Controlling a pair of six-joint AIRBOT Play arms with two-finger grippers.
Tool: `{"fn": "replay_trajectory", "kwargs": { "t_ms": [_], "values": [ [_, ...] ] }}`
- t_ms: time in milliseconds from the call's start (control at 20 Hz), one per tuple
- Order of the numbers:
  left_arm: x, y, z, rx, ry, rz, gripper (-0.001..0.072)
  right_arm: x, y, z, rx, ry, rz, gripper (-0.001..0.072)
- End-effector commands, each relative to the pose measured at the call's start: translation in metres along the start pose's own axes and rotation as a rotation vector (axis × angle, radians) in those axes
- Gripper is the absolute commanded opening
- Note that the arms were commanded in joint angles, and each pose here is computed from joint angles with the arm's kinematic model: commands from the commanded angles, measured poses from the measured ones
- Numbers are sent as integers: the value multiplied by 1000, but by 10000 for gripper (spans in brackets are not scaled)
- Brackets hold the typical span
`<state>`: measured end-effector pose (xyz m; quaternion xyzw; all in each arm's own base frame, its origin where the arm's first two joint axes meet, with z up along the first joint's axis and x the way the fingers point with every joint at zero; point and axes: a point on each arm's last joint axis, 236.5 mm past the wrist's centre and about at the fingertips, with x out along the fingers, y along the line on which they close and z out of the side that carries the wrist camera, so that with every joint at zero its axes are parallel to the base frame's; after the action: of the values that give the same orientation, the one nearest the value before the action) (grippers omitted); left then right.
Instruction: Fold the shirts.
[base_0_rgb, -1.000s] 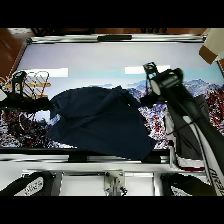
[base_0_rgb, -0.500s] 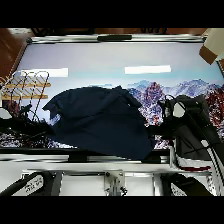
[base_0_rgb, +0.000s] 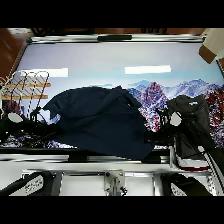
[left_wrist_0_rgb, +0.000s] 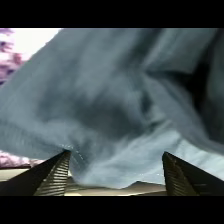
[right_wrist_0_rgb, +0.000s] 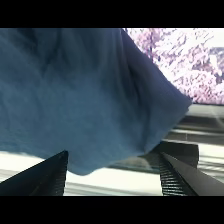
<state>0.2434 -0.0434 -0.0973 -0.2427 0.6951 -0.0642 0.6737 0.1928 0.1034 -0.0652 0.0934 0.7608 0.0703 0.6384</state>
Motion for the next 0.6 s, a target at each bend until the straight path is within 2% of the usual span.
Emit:
{"fn": "replay_trajectory", "kwargs": {
  "t_ms": [0, 50, 150, 200, 350, 550],
  "values": [
    [19, -9, 2, 7, 17, -3, 478, 2, 1, -1, 25, 0, 6, 667],
    [20, -9, 3, 7, 13, 0, 412, 3, 0, -2, 31, 4, 2, 667],
    [20, -9, 4, 9, 9, 0, 161, 10, -6, -4, 39, 5, -19, 667],
    [19, -9, 3, 14, 11, -1, 95, 15, -10, -4, 47, -3, -31, 667],
    [19, -10, -1, 32, 28, -5, 31, 27, -17, -1, 98, -29, -44, 667],
    [16, -13, -3, 55, 30, -8, 31, 34, -11, 1, 130, -17, -15, 666]
  ]
}}
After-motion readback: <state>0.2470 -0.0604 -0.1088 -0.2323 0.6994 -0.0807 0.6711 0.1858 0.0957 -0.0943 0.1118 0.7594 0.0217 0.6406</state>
